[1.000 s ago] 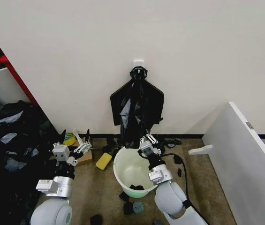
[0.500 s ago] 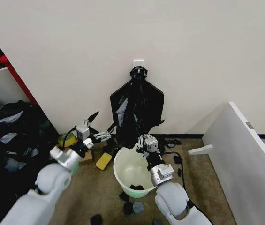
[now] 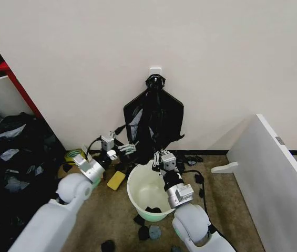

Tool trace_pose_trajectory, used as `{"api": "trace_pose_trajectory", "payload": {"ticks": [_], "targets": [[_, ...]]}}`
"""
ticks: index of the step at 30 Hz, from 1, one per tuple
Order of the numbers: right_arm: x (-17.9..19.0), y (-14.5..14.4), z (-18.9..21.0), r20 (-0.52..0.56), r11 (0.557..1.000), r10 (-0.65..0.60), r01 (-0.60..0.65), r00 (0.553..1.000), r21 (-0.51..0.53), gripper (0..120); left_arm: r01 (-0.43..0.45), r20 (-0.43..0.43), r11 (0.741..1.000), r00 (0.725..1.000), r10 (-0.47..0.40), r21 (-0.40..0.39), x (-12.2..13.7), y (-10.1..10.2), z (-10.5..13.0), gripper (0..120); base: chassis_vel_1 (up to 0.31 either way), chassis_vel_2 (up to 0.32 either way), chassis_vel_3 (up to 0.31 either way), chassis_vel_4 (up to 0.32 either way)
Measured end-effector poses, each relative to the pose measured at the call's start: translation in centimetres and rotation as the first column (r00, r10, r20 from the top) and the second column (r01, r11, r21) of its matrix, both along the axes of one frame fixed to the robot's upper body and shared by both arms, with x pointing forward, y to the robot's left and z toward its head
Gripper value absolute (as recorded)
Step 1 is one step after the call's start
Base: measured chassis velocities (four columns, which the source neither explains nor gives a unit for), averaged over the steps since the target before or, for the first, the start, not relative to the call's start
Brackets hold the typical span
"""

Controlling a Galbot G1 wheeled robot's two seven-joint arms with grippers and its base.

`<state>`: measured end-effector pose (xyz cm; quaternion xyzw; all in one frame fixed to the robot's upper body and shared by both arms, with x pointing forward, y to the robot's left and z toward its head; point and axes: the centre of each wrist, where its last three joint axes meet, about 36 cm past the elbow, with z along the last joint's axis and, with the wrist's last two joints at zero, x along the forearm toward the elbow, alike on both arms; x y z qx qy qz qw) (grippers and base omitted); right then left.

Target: Place the garbage bag over the trash bin.

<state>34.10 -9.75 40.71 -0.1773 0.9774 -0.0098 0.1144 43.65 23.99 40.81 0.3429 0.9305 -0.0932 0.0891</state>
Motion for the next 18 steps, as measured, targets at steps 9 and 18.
{"api": "trace_pose_trajectory", "payload": {"ticks": [9, 18], "targets": [[-0.56, 0.42, 0.08, 0.001, 1.000, 0.013, -0.013, 1.000, 0.003, 0, -0.047, -0.048, 0.999, 0.998, 0.048, 0.014, -0.24, -0.82, -0.67, 61, 0.000, 0.000, 0.000, 0.000], [-0.76, 0.53, 0.15, 0.003, 1.000, 0.020, -0.020, 1.000, 0.004, 0, -0.062, -0.058, 0.998, 0.996, 0.064, 0.029, -0.13, -0.87, -1.03, 70, 0.000, 0.000, 0.000, 0.000]]}}
